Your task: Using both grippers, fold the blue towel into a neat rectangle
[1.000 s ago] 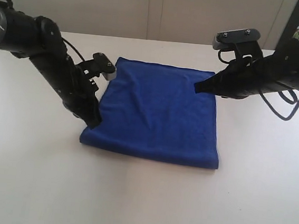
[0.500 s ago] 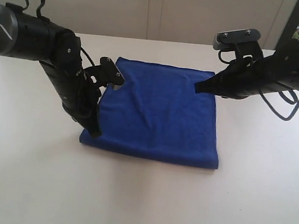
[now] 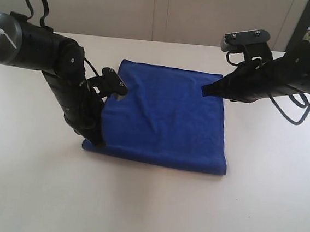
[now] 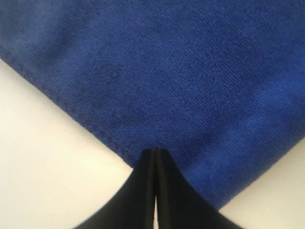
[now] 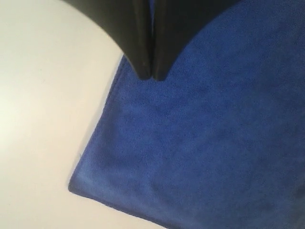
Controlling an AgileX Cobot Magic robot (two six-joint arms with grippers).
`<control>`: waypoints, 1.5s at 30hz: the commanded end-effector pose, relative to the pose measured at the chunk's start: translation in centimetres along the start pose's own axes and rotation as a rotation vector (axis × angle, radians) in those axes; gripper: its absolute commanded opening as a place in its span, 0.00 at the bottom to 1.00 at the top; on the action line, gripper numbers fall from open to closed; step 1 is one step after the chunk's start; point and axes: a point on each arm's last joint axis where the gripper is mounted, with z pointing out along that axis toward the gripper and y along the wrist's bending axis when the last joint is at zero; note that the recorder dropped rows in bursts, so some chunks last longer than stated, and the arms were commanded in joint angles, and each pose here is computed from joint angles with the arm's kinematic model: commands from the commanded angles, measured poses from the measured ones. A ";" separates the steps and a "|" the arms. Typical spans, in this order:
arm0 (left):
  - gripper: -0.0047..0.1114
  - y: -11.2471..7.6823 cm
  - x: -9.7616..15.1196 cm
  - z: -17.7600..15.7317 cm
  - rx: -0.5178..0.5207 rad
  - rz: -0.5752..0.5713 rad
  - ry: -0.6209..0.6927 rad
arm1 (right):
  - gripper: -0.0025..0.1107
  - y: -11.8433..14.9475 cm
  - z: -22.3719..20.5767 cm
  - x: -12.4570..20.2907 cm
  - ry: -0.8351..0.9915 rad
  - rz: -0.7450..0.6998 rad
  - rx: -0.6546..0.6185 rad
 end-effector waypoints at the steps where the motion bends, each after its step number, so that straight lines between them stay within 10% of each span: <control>1: 0.04 -0.7 0.4 0.5 0.039 -0.023 0.035 | 0.02 -0.2 -0.3 -0.1 -0.012 0.007 0.007; 45: 0.04 -1.7 1.1 0.2 0.151 -0.072 0.128 | 0.02 -0.2 -0.3 -0.2 -0.028 0.005 0.016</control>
